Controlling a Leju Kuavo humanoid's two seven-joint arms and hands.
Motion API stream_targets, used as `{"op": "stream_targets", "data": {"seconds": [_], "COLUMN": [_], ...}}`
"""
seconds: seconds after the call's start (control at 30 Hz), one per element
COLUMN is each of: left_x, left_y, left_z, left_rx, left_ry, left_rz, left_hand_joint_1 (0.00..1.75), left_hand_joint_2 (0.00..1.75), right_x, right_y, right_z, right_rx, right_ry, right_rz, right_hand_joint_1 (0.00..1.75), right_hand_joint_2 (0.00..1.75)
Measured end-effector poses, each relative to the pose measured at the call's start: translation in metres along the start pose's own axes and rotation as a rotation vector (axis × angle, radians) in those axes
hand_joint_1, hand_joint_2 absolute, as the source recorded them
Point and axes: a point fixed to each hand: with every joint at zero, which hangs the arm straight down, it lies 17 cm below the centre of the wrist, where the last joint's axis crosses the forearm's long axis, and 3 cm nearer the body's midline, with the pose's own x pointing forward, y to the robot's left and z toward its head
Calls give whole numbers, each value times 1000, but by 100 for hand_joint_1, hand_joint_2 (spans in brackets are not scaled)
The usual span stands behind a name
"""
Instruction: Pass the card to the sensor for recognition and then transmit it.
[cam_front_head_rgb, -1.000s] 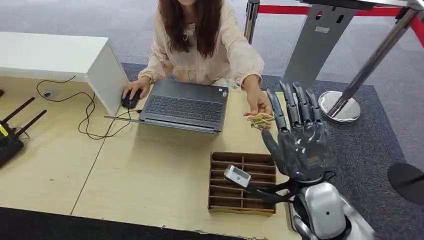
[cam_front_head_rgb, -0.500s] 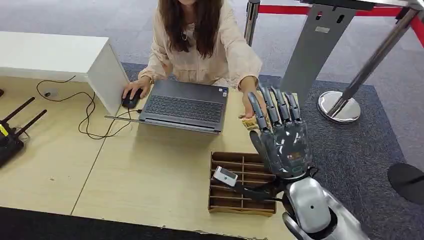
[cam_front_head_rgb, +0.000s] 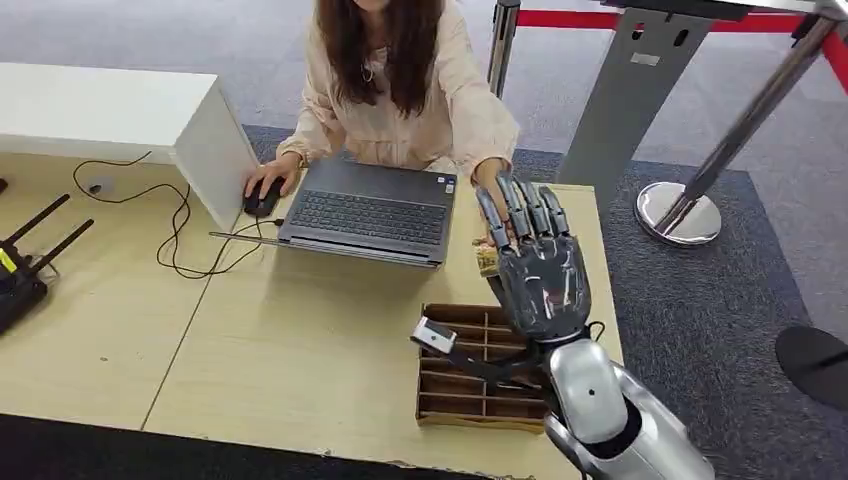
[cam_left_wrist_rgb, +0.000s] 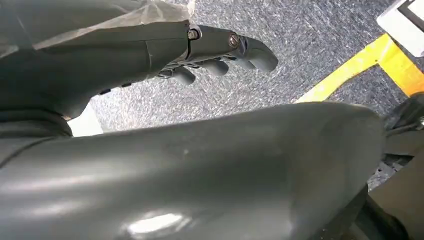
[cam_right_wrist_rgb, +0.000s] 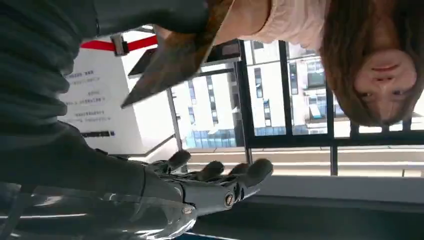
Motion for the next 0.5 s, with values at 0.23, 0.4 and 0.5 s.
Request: {"op": "stream_targets", "data": {"seconds": [0.23,0.4,0.5], "left_x": [0,0,0], "left_y": [0,0,1], "left_z": [0,0,0], "left_rx": [4,5,5], "left_ry": [0,0,1], "left_rz": [-2,-2,-1], "left_hand_joint_1": [0,0,0], "left_hand_joint_2": [0,0,0], "right_x": [6,7,7], "right_y": [16,20,22], "right_z": [4,5,6], "right_rx": [32,39,39], "right_ry": [-6,-3,0], "right_rz": [0,2,4], "right_hand_joint_1": [175,175,175], "right_hand_joint_2": [175,175,175]}}
